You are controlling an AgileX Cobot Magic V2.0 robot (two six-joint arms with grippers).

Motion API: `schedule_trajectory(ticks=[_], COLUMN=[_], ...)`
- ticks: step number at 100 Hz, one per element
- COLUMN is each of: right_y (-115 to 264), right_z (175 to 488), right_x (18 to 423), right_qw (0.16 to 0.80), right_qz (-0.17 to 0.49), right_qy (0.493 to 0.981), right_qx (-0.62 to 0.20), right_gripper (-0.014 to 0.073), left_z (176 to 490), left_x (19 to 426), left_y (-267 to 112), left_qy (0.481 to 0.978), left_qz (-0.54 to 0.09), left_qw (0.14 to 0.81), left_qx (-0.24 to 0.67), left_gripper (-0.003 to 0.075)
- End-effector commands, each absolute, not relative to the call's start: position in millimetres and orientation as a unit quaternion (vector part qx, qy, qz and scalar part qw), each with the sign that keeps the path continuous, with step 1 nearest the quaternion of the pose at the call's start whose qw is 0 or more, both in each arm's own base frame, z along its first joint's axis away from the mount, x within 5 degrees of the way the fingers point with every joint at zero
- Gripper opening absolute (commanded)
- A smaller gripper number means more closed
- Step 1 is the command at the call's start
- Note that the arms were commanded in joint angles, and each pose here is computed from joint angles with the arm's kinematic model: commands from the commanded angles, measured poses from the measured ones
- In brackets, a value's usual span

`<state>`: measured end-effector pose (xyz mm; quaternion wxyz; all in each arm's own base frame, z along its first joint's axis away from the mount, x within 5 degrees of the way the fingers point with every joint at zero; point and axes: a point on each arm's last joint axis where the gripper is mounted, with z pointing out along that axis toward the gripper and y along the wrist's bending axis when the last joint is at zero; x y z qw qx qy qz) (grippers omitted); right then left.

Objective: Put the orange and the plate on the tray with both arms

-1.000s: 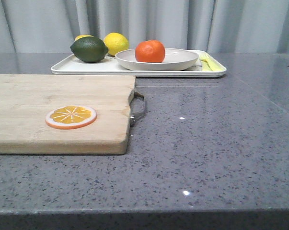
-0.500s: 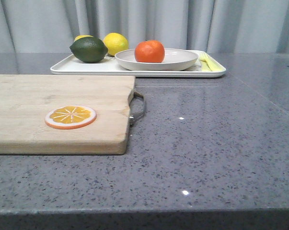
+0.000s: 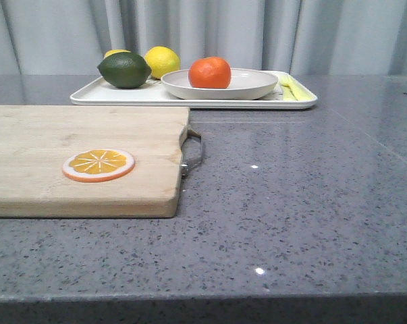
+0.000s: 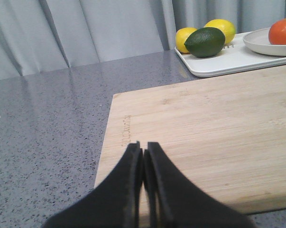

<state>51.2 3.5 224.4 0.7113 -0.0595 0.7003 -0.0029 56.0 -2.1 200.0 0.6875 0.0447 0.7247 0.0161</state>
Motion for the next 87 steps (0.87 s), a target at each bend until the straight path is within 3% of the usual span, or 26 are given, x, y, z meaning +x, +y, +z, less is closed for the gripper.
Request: schedule_trajectory(ticks=[1, 20, 87], right_y=[4, 5, 5], right_z=[234, 218, 218], right_x=[50, 53, 53], right_qw=[0.762, 0.764, 0.764], right_qz=[0.007, 0.017, 0.017], right_qy=[0.646, 0.644, 0.644], right_qx=[-0.052, -0.047, -0.047], right_gripper=[-0.0069, -0.0069, -0.0069], left_z=[205, 205, 205], left_x=[54, 54, 54], left_y=[-2, -2, -2], left_qy=[0.691, 0.691, 0.691], left_qz=[0.014, 0.014, 0.014], left_qw=[0.722, 0.722, 0.722], left_qx=[0.039, 0.039, 0.039], left_gripper=[-0.0020, -0.0020, -0.0020])
